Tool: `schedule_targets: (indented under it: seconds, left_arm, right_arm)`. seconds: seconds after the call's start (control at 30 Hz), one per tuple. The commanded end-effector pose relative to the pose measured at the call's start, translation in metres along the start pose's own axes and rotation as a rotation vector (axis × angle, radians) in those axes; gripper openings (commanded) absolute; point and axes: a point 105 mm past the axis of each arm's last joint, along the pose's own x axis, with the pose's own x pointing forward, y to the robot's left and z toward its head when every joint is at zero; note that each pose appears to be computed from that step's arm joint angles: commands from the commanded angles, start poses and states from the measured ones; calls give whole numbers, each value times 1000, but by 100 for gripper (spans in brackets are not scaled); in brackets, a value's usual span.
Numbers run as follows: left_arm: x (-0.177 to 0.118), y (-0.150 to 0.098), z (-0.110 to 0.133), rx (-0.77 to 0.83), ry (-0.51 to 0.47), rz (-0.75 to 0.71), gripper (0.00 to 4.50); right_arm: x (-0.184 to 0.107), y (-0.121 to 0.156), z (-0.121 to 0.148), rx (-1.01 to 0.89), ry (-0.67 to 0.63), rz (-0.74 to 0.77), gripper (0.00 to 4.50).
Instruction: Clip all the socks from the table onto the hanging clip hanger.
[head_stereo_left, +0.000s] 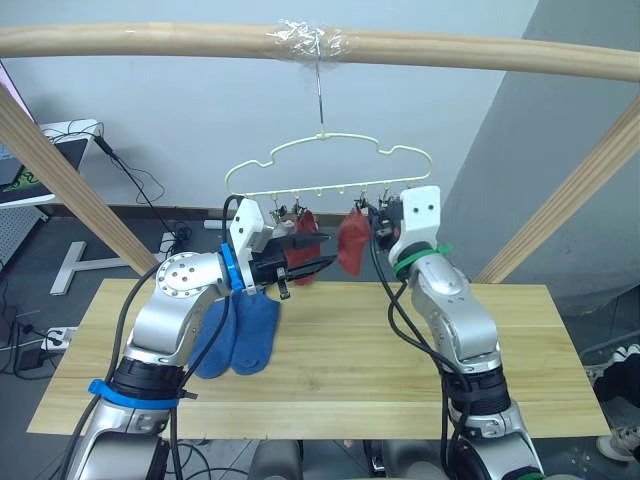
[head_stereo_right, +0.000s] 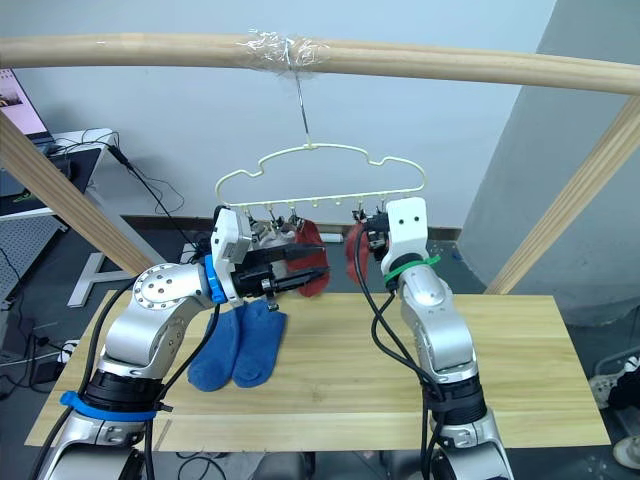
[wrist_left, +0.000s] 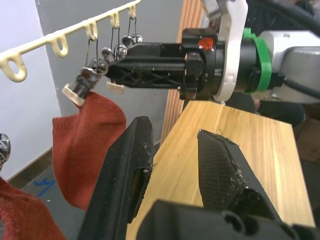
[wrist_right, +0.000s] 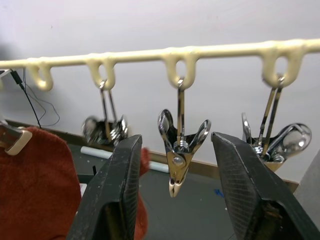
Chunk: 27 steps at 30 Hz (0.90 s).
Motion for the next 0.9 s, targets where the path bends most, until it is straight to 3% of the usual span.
schedule_targets:
  seconds: [0.03,0.83,0.9]
  left_arm:
    - [1,3,9,42,-31,2,178]
    - [2,5,10,29,-48,7,178]
    - [2,5,11,26,-51,7,178]
  right_arm:
    - [3,4,17,-3,-63,9,229]
    - [15,19,26,69,-77,69,229]
    - [15,18,26,72,-79,66,191]
